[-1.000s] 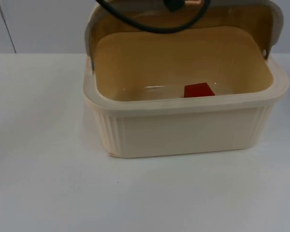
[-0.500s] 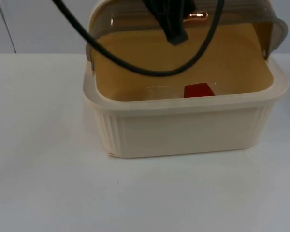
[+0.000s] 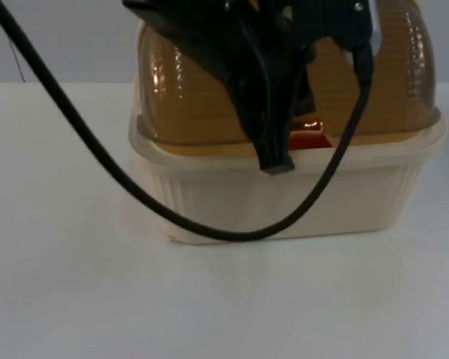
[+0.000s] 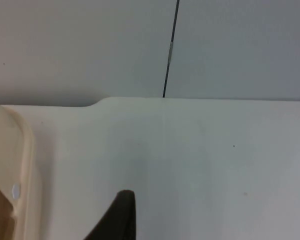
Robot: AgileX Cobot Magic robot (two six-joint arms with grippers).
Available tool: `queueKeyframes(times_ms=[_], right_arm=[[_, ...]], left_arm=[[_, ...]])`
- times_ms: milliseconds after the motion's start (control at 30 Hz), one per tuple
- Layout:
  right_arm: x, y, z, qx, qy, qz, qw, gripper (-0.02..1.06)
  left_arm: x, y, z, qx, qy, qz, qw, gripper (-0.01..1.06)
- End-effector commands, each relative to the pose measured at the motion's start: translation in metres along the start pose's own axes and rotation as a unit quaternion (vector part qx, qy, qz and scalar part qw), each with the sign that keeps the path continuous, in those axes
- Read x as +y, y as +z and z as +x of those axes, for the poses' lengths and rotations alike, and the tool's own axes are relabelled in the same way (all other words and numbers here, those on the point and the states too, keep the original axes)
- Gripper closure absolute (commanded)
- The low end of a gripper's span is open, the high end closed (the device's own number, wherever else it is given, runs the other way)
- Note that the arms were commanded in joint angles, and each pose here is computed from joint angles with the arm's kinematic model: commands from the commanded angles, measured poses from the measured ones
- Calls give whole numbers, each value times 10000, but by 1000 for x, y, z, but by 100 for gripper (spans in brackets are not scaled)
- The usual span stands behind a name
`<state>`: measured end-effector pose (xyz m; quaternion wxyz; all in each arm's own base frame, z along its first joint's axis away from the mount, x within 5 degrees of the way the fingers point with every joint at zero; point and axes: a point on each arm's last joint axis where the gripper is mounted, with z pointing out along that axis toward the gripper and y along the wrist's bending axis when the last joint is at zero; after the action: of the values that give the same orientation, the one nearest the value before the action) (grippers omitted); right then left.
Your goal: Open the box lid with the left hand, place the block into the box with the right hand, then close the box lid with the left hand.
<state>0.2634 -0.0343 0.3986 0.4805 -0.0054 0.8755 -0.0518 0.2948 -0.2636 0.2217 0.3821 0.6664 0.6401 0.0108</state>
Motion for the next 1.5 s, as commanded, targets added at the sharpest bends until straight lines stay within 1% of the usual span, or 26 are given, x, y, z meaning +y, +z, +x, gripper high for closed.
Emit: queueKeyframes(times_ms=[0, 167, 267, 300, 367, 467, 533, 600, 667, 700, 767, 800, 867, 900, 933, 967, 1000, 1067, 1100, 1133, 1167, 1233, 1267, 1300, 1367, 1467], right_arm=[[0, -9, -2, -130, -34, 9, 9999, -1], [1, -14, -3, -165, -10, 12, 9999, -1], [1, -14, -2, -153, 1, 16, 9999, -1], [1, -14, -2, -153, 1, 16, 9999, -1], [1, -14, -2, -153, 1, 16, 9999, -1], [1, -14, -2, -153, 1, 16, 9999, -1], [1, -14, -2, -154, 8, 10, 9999, -1], [1, -14, -2, -145, 15, 9, 9999, -1], [1, -14, -2, -145, 15, 9, 9999, -1], [1, -14, -2, -145, 15, 9, 9999, -1], [1, -14, -2, -144, 22, 3, 9999, -1], [1, -15, -2, -154, 22, 4, 9999, -1], [1, -17, -3, -176, 22, 7, 9998, -1], [1, -17, -3, -176, 22, 7, 9998, -1], [1, -17, -3, -176, 22, 7, 9998, -1], [1, -17, -3, -176, 22, 7, 9998, -1], [1, -17, -3, -186, 22, 8, 9998, -1], [1, -17, -3, -187, 33, -1, 9998, -1], [1, -17, -3, -187, 33, -1, 9998, -1], [1, -17, -3, -188, 41, -7, 9998, -1], [1, -17, -3, -188, 41, -7, 9998, -1], [1, -17, -3, -190, 53, -17, 9998, -1], [1, -17, -3, -190, 53, -17, 9998, -1], [1, -17, -3, -190, 53, -17, 9998, -1], [2, -17, -3, -198, 107, -60, 9997, -1], [2, -17, -4, -224, 124, -69, 9996, -1]], left_arm=[[0, -7, 0, -82, -81, -136, 9998, 105], [0, -23, -2, -182, -182, -222, 9994, 105], [2, -42, -5, -266, -624, -232, 9974, 105], [2, -42, -5, -266, -624, -232, 9974, 105], [6, -57, -11, -453, -977, -319, 9937, 105], [18, -83, -16, -783, -1153, -719, 9876, 105], [22, -92, -18, -911, -1166, -882, 9850, 105], [34, -113, -19, -1190, -1280, -1302, 9760, 105], [47, -134, -16, -1469, -1566, -1756, 9608, 105], [47, -134, -16, -1469, -1566, -1756, 9608, 105], [64, -156, -8, -1770, -1978, -2310, 9360, 105], [73, -167, -1, -1897, -2246, -2585, 9202, 105], [91, -187, 16, -2141, -2828, -3092, 8824, 105], [91, -187, 16, -2141, -2828, -3092, 8824, 105], [99, -195, 28, -2226, -3136, -3325, 8611, 105], [107, -202, 40, -2323, -3595, -3481, 8340, 105], [114, -208, 53, -2431, -4112, -3582, 8022, 105], [123, -216, 77, -2499, -4956, -3669, 7465, 105], [123, -216, 77, -2499, -4956, -3669, 7465, 105], [126, -219, 90, -2431, -5202, -3728, 7289, 105], [127, -221, 100, -2267, -5317, -3750, 7247, 105], [125, -221, 115, -1876, -5488, -3622, 7297, 105], [123, -218, 122, -1629, -5553, -3512, 7360, 105], [123, -218, 122, -1629, -5553, -3512, 7360, 105], [119, -213, 132, -1231, -5706, -3265, 7434, 105], [118, -210, 148, -910, -5903, -3150, 7376, 105]])
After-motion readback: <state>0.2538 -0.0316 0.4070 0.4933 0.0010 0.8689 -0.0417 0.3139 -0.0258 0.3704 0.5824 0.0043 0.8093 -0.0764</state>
